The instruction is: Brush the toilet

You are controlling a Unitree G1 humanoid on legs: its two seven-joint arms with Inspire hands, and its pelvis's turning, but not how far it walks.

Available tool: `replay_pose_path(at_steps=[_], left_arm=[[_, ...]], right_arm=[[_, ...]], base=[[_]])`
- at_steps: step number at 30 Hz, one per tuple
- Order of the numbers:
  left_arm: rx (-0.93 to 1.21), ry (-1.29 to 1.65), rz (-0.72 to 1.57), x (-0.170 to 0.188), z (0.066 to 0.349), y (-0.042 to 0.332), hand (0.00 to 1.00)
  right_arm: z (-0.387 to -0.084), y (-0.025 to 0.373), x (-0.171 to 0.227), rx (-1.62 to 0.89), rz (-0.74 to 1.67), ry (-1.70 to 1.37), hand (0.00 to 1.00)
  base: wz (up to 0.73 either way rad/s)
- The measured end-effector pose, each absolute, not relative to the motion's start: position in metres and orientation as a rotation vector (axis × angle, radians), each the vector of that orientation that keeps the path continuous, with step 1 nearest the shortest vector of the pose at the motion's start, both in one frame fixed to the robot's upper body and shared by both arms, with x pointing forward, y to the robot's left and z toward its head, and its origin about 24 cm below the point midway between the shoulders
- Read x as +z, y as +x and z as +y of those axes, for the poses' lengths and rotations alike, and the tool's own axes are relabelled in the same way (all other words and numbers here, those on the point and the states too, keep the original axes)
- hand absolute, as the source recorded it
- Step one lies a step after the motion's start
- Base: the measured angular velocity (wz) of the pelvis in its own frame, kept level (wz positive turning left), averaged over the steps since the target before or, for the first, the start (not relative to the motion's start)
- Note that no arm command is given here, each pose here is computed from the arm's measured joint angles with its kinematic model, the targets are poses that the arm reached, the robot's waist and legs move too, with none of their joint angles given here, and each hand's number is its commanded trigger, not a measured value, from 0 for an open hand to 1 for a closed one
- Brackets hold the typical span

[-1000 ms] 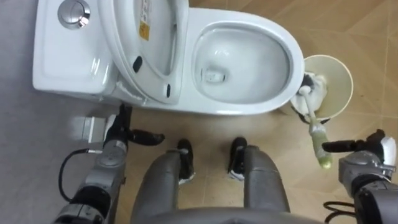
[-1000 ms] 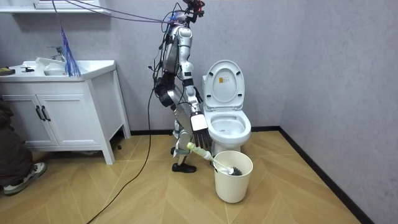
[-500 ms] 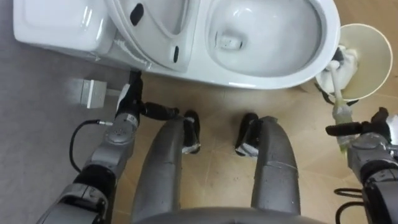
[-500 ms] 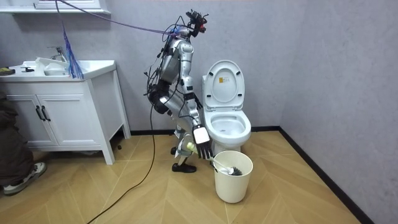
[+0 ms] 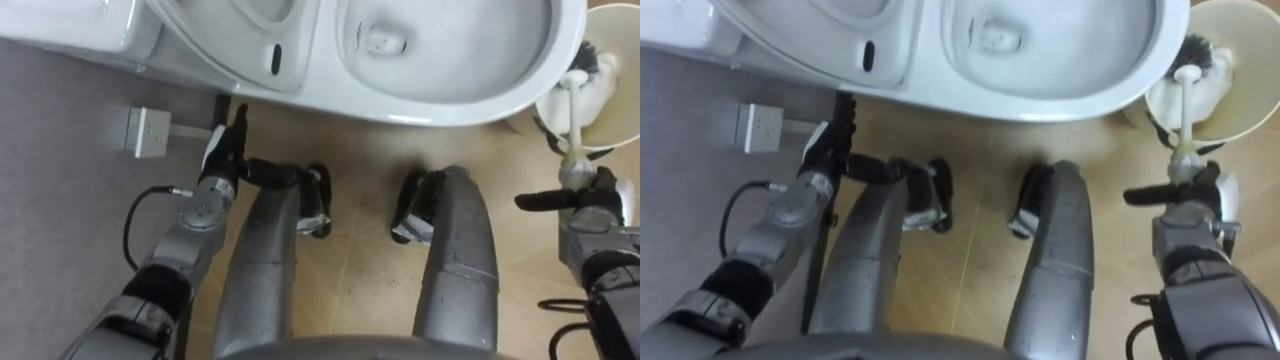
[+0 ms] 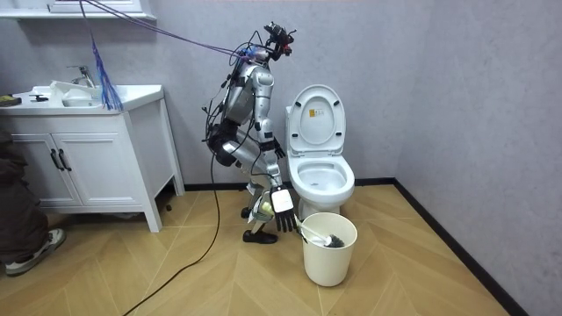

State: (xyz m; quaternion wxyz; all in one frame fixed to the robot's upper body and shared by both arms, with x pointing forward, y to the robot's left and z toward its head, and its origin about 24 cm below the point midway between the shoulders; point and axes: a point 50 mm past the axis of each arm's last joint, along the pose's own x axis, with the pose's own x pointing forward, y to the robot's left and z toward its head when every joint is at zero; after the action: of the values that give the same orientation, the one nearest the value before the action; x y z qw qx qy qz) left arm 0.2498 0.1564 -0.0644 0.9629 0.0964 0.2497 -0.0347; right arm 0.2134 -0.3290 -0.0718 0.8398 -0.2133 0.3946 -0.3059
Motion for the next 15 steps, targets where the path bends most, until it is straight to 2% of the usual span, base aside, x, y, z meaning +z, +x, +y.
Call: replay_pose_path(at_steps=[2,3,4,15], left_arm=[[-0.073,0.192,0.493,-0.062,0.156,0.251,0.00],[-0.076,0.188,0.485,-0.060,0.155,0.251,0.00],[-0.077,0.183,0.486,-0.061,0.154,0.251,0.00],[-0.089,0.123,0.505,-0.064,0.156,0.242,0.00]], right_arm=[[-0.329,0.214,-0.072,-0.646,0.833,-0.452,0.00],[-0.329,0.214,-0.072,-0.645,0.831,-0.452,0.38],[-0.329,0.214,-0.071,-0.645,0.831,-0.452,1.00],[-0.329,0.202,-0.080,-0.632,0.875,-0.399,1.00]], base=[[0.00],[0.00],[0.00],[0.00]])
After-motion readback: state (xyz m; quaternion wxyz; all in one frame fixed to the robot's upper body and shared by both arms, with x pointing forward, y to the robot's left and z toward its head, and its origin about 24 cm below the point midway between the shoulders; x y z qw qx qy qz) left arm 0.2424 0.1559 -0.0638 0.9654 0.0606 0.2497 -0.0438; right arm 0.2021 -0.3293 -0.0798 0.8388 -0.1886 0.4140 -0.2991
